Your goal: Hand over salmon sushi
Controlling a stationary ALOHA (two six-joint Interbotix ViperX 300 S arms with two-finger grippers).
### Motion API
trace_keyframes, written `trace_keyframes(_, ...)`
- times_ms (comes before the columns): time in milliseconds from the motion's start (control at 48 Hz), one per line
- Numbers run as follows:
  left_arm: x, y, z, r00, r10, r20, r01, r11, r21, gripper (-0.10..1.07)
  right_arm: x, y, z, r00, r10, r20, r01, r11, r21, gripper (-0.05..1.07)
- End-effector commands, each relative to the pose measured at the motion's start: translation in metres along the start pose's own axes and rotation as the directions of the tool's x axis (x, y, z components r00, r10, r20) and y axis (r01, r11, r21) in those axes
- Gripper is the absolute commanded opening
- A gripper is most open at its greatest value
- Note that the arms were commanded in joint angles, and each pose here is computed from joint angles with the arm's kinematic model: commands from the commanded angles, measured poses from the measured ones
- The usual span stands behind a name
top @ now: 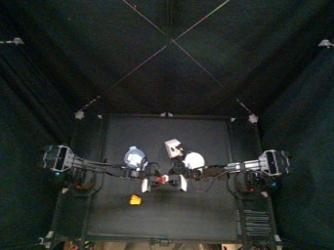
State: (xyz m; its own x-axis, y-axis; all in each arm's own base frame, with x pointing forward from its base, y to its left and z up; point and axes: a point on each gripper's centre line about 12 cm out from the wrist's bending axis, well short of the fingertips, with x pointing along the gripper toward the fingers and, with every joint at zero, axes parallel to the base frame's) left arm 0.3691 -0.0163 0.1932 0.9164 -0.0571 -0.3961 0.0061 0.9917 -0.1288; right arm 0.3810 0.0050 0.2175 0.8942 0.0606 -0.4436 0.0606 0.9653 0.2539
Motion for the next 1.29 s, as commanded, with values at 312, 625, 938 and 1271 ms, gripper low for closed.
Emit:
trace_keyframes(312,0.002,0.000,0.008,0.999,-0.006,0.036,0.005,1.000,0.012,0.48,-0.001,0.005,0.012,0.999,0.015,0.031,-0.015,1.000,-0.006,0.59)
trace_keyframes(625,0.000,0.002,0.001,1.000,-0.006,0.029,0.006,1.000,0.017,0.76,-0.005,0.005,0.015,0.999,0.016,0.046,-0.016,1.000,0.008,0.59)
trace_keyframes(938,-0.013,0.001,0.001,0.997,-0.014,0.070,0.013,1.000,0.017,0.87,-0.009,0.005,0.009,0.999,0.013,0.033,-0.014,1.000,0.025,0.59)
trace_keyframes(1271,-0.030,0.001,-0.004,0.997,-0.015,0.076,0.014,1.000,0.014,0.87,-0.033,0.001,0.003,0.999,0.004,0.046,-0.006,0.999,0.042,0.59)
